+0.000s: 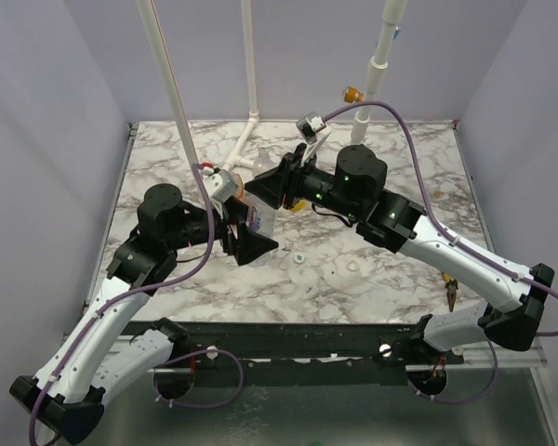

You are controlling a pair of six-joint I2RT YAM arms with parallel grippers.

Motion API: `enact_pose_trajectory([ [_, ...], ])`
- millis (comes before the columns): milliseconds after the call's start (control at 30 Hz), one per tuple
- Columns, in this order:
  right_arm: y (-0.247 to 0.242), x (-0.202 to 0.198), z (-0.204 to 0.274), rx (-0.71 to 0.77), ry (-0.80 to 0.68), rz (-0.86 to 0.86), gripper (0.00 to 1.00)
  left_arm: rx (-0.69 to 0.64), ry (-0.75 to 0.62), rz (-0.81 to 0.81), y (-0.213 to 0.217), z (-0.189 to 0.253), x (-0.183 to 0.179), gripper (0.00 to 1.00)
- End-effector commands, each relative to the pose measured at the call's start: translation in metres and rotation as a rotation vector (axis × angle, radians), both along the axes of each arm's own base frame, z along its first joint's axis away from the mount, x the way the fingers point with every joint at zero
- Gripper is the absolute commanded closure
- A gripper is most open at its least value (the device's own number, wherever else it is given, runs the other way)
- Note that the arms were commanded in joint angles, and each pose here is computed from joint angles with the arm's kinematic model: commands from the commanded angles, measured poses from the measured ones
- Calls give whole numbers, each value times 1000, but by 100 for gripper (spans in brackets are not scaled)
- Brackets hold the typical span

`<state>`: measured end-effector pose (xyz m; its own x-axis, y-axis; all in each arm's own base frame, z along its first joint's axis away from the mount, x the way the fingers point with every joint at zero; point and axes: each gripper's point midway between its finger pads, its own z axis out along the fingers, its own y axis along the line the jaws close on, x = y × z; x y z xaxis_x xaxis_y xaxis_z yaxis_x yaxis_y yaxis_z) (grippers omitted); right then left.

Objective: Unscrew the bottle caps

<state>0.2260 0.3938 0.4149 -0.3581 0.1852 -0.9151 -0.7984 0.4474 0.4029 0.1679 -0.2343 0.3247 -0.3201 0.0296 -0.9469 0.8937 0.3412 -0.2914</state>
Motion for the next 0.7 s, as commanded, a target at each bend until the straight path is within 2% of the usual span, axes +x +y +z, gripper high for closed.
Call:
enact_pose_trajectory([
  [0, 6, -4, 15, 83, -68, 37, 94, -96, 58, 63, -5, 24, 10, 2],
  [167, 14, -5, 13, 98, -89, 36, 96, -96, 84, 1, -10, 17, 3, 14],
  [300, 17, -2, 11, 88, -96, 24, 96, -78, 79, 20, -9, 7, 7, 26],
  [500, 10, 4, 11, 69, -112, -23, 95, -58, 9, 115, 0, 9, 23, 64],
  [533, 9, 5, 10, 63, -108, -31, 92, -53, -7, 118, 0, 9, 24, 67],
  [600, 6, 7, 11, 57, -97, -50, 79, -39, -44, 121, 1, 10, 27, 68],
  [633, 3, 8, 10, 51, -86, -66, 71, -30, -61, 126, 2, 10, 29, 69],
  [667, -1, 13, 10, 44, -79, -102, 57, -22, -76, 136, 3, 9, 32, 71],
])
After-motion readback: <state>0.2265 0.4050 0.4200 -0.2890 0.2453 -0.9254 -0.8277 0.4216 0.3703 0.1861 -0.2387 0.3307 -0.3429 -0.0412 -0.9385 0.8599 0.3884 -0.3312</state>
